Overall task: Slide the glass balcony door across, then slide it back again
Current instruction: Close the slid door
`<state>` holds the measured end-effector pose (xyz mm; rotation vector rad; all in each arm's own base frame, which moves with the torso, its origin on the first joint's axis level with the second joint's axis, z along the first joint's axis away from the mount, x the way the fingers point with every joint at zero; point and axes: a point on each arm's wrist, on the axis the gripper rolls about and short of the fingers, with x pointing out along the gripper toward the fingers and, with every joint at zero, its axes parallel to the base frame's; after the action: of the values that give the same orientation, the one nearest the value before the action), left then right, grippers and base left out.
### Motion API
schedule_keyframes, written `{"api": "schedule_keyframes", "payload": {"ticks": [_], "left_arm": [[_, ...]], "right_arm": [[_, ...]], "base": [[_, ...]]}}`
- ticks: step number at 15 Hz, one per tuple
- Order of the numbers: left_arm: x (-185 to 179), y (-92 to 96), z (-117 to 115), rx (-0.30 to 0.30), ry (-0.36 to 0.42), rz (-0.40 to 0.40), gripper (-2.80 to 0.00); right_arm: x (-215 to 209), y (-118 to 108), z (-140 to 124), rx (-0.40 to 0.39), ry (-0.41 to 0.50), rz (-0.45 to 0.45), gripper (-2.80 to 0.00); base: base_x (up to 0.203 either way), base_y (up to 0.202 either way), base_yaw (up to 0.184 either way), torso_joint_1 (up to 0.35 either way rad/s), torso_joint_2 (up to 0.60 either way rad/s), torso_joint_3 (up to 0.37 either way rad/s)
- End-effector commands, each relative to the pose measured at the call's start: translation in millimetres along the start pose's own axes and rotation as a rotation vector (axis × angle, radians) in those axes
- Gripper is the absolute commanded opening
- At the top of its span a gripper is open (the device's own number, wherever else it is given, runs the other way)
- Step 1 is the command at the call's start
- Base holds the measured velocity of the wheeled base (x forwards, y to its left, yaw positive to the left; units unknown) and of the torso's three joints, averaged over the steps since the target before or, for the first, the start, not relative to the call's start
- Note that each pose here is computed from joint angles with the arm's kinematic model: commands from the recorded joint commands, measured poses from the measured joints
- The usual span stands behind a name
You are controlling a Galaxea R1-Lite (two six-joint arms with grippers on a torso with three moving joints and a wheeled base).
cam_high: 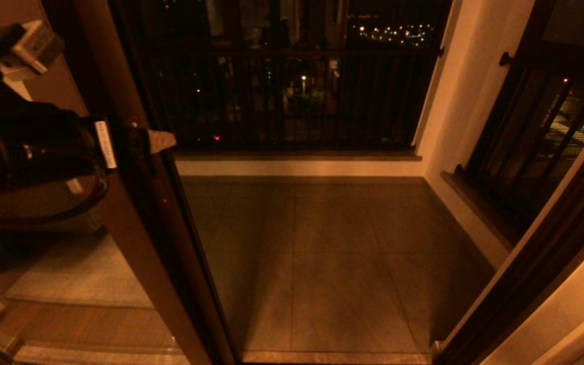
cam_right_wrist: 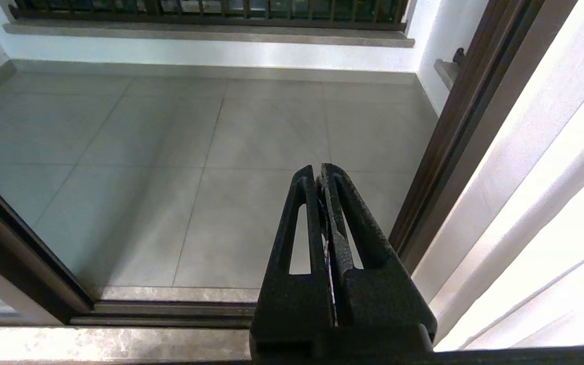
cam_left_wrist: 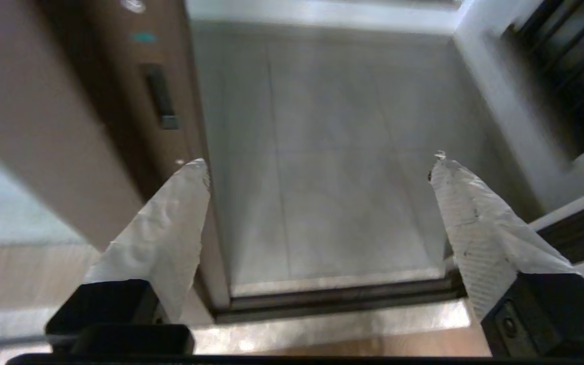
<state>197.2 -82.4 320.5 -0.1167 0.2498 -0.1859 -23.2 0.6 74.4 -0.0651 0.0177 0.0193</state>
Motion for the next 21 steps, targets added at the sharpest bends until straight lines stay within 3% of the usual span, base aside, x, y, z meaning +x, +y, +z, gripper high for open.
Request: {"api": "schedule_keyframes", "payload": {"ticks": [1, 3, 5, 10, 12, 21], "left_arm": [[41, -9.3, 6, 0.007, 0.050, 0.006, 0.00], [57, -17.9, 28, -0.001, 0.030, -0.039, 0.00], [59, -16.9, 28, -0.004, 0.094, -0.129, 0.00], [77, 16.9, 8, -0.016, 0.183, -0.018, 0.00], [80, 28.1, 5, -0.021, 0.183, 0.011, 0.00], [97, 40.0, -9, -0.026, 0.202, 0.018, 0.00]], "right_arm": [[0, 0, 0, -0.001, 0.002, 0.001, -2.80], [0, 0, 0, -0.001, 0.002, 0.001, -2.80], [0, 0, 0, -0.001, 0.002, 0.001, -2.80], [0, 0, 0, -0.001, 0.002, 0.001, -2.80], [0, 0, 0, -0.001, 0.002, 0.001, -2.80], [0, 0, 0, -0.001, 0.002, 0.001, -2.80]], "base": [[0.000, 0.000, 0.000, 0.000, 0.00, 0.000], [0.000, 0.000, 0.000, 0.000, 0.00, 0.000], [0.000, 0.000, 0.000, 0.000, 0.00, 0.000], [0.000, 0.000, 0.000, 0.000, 0.00, 0.000], [0.000, 0.000, 0.000, 0.000, 0.00, 0.000], [0.000, 0.000, 0.000, 0.000, 0.00, 0.000]]}}
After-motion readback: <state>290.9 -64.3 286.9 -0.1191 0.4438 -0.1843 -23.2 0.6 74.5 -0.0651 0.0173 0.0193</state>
